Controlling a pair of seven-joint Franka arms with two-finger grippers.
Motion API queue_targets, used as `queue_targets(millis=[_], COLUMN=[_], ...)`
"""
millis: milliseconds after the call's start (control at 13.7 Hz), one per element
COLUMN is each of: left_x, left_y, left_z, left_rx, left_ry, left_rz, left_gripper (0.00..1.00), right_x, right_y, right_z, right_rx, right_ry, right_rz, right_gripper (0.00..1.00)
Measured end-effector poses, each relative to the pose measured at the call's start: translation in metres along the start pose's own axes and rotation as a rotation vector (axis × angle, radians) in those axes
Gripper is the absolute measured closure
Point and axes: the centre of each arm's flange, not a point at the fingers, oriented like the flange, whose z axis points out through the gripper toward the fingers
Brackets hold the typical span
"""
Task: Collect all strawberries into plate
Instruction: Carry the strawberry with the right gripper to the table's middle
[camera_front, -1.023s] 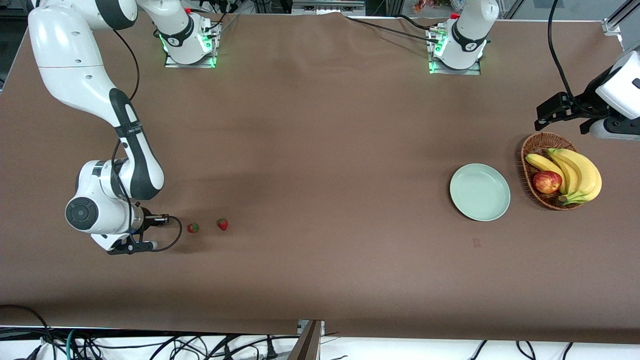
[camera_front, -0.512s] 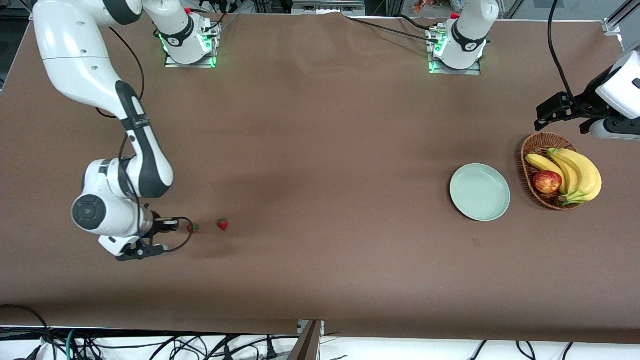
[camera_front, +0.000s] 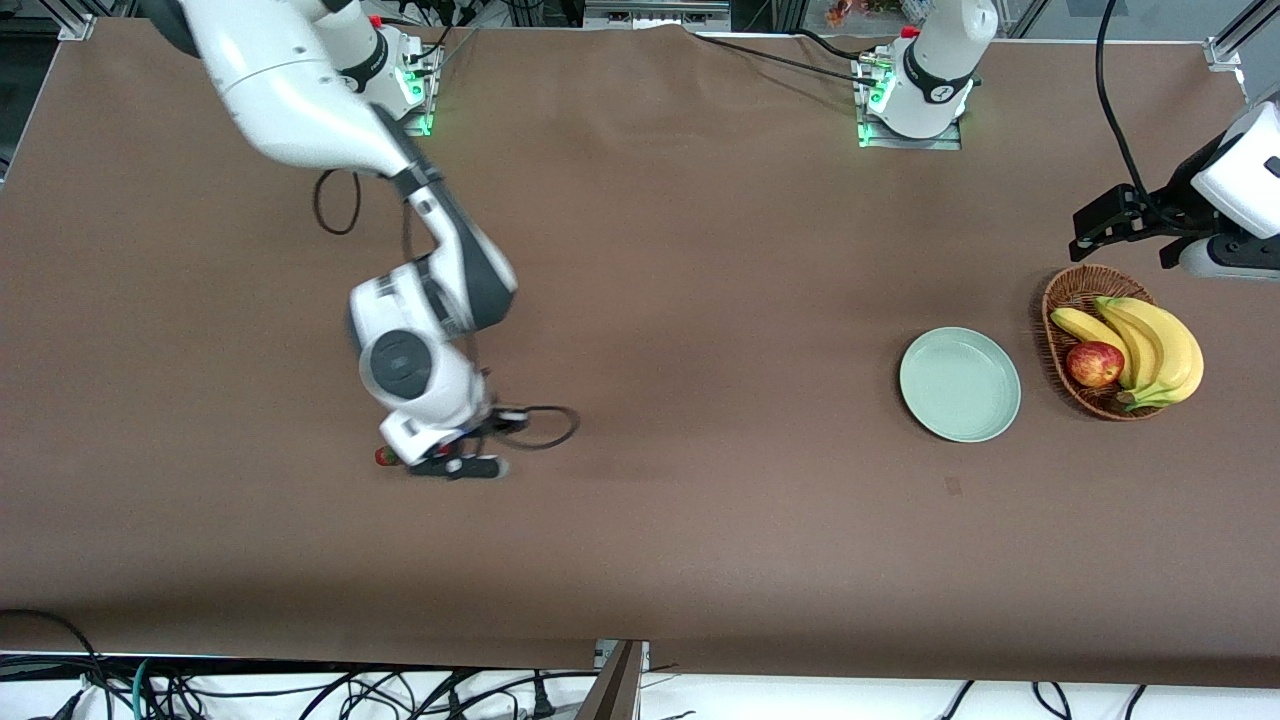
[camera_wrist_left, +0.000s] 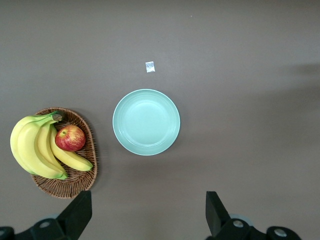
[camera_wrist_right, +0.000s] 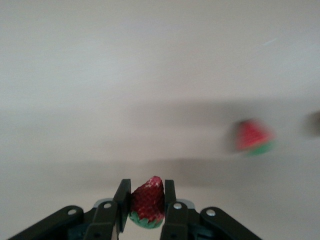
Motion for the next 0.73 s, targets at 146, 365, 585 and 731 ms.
queue_targets(millis=[146, 365, 585, 731], left_x=[0.000, 0.000, 0.000, -0.001], left_y=[0.000, 0.000, 0.000, -0.003], left_z=[0.000, 0.000, 0.000, 0.000], left_rx=[0.000, 0.000, 0.000, 0.000], left_ry=[0.000, 0.000, 0.000, -0.006], left_rz=[0.000, 0.000, -0.001, -0.005], left_gripper=[0.00, 0.00, 0.00, 0.00], right_x=[-0.046, -0.122, -0.175, -0.193], right_y=[-0.073, -0.165, -0.212, -0.227], right_z=[0.000, 0.026, 0.058, 0.073], right_rx=[0.046, 0.143, 0.232, 0.284], right_ry=[0.041, 0.096, 0.129, 0.147], right_rz=[0.024, 0.000, -0.006, -0.001], right_gripper=[0.69, 0.69, 0.69, 0.69])
